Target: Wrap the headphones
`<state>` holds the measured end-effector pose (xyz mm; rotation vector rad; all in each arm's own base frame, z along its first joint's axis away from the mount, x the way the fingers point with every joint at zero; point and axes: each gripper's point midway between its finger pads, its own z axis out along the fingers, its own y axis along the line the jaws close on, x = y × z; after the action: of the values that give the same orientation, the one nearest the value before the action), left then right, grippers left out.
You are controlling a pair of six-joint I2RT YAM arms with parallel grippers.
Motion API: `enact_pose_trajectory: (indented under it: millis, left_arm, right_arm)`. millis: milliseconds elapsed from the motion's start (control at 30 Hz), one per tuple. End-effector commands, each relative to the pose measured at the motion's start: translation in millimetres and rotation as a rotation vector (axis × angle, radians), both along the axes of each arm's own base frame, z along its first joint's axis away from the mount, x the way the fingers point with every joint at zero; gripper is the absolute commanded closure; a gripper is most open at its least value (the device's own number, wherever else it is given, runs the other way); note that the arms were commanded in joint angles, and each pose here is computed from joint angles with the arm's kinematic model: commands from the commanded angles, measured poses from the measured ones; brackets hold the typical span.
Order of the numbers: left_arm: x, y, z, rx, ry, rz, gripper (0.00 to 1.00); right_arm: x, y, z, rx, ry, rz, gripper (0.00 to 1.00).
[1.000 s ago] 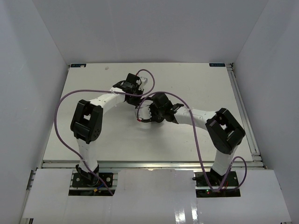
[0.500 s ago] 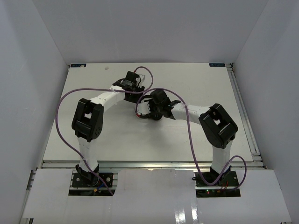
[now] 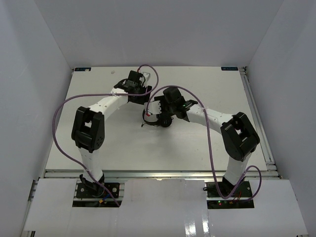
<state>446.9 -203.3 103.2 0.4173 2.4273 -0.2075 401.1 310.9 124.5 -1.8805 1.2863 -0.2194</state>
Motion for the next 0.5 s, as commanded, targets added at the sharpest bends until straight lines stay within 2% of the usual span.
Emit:
enact_pose_trajectory:
  millis: [0,267,400,467]
  left_arm:
    - [-4,6,53,-0.053,-0.092,0.013,0.24]
    - [-19,22,72,-0.073,-0.121,0.055,0.22]
    - [-24,37,97,-0.118,-0.166,0.112,0.18]
    - [-34,45,109,-0.175,-0.194,0.129,0.14]
  right_arm:
    - [7,2,20,0.058,0.023,-0.03,0.34]
    - [19,-1,40,0.146,0.08,-0.125,0.33]
    - [10,-15,69,0.294,0.188,-0.167,0.3]
    - [-14,-16,86,0.46,0.355,-0.171,0.2]
